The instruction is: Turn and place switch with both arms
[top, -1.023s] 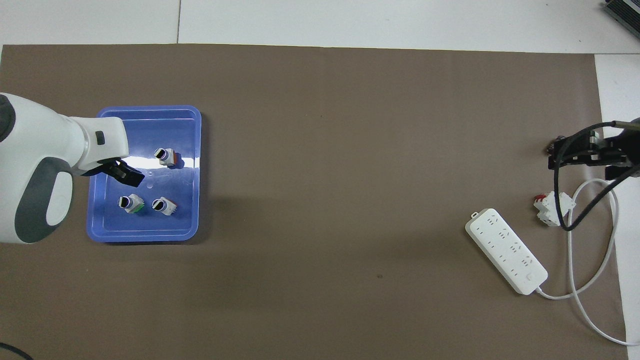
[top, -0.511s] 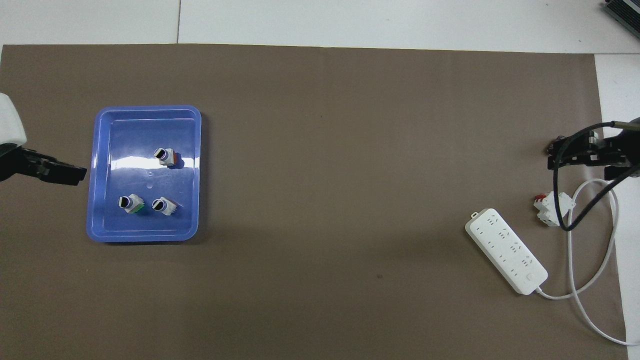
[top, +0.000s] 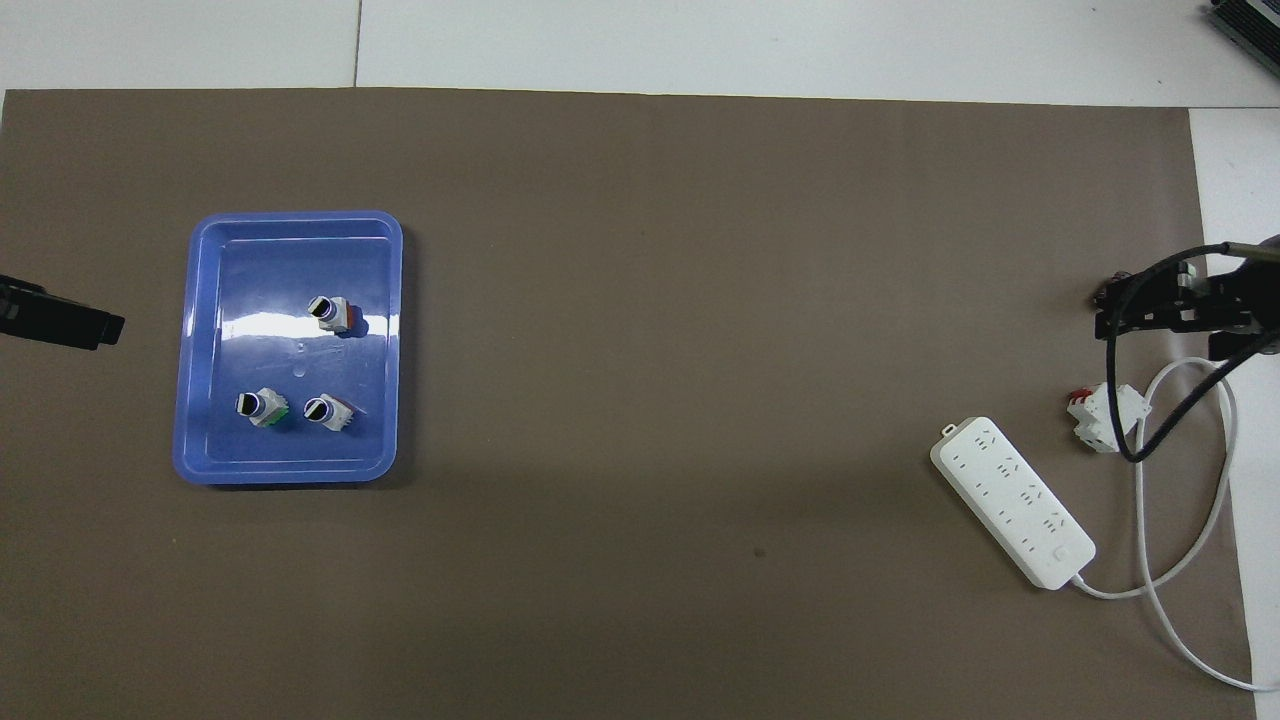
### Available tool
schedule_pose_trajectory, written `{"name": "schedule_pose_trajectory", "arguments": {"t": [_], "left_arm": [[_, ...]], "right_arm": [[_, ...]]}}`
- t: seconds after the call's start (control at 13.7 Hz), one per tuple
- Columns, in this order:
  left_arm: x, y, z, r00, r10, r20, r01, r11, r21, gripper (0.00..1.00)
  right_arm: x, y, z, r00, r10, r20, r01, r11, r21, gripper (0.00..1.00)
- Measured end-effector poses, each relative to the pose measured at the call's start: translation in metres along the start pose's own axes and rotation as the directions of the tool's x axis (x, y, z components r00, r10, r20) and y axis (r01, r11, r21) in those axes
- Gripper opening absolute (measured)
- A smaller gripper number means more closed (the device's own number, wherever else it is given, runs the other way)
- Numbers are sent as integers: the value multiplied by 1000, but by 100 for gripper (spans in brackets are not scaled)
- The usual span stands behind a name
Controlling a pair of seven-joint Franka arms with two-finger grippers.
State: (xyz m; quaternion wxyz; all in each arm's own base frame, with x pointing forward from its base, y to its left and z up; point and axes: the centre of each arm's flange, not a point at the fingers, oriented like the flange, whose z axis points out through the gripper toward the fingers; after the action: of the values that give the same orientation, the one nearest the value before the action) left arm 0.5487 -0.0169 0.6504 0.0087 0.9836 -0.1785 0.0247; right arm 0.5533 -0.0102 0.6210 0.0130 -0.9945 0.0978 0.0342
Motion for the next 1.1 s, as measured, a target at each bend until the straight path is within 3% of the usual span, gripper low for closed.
{"name": "schedule_pose_trajectory", "arguments": {"t": [0.66,1.1], "left_arm": [[-8,5,-3,998,-54,36,55,998,-19,100],[-13,7,-7,986,-159,55,160,987,-22,100]], "right_arm": [[0,0,0,1000,0,0,0,1000,0,100],[1,7,0,1000,12,-1,-12,1000,1,100]]}}
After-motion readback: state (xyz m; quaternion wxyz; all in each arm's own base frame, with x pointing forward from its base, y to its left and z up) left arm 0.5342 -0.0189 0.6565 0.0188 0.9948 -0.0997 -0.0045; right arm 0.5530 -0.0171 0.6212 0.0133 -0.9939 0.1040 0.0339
